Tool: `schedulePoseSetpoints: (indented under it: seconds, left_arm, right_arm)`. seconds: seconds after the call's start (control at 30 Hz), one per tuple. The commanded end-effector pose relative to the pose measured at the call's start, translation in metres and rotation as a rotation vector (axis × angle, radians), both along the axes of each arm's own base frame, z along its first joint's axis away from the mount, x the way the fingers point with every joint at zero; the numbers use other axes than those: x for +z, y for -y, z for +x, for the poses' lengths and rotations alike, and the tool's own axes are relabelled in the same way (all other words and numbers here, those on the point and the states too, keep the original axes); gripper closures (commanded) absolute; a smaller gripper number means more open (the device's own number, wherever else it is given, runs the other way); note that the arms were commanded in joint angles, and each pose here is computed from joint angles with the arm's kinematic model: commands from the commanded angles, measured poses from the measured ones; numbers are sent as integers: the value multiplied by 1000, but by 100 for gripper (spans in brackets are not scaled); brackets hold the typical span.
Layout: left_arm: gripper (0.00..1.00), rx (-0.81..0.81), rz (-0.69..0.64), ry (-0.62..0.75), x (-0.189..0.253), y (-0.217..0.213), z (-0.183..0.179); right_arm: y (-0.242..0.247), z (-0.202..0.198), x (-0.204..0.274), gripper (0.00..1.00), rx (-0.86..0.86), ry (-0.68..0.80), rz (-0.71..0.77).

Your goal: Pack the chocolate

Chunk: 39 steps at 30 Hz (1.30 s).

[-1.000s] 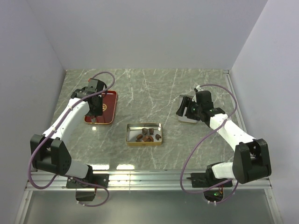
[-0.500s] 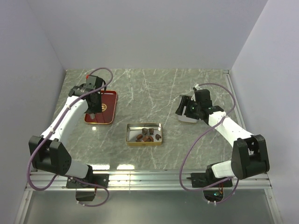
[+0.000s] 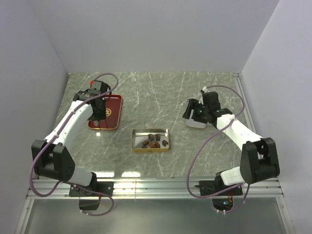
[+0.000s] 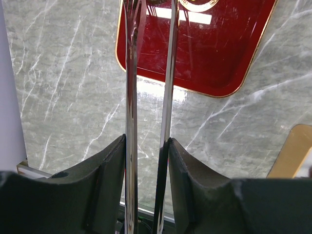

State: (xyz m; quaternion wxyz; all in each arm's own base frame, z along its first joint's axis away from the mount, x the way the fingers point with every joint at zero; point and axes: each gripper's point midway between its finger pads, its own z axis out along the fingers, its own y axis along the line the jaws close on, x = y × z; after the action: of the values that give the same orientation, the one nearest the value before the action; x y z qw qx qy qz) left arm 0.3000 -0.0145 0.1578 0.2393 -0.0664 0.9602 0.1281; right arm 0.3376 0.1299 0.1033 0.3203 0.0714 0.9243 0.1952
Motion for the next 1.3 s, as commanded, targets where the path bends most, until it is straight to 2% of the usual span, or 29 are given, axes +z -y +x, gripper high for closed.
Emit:
schedulePoseSetpoints:
  seconds: [0.0, 0.23, 0.6, 1.27]
  left_arm:
    - [56, 20, 4, 24, -2, -3, 7]
    - [57, 13, 0, 10, -6, -2, 8]
    - [64, -3, -10, 3, 1, -1, -1]
    - [65, -81, -149, 73, 24, 25, -25]
  right_arm:
    - [-6, 13, 18, 21, 19, 52, 6]
    - [-6, 14, 14, 21, 22, 37, 1]
    - [-6, 13, 13, 21, 24, 32, 3]
    - [-12, 8, 12, 21, 35, 24, 38]
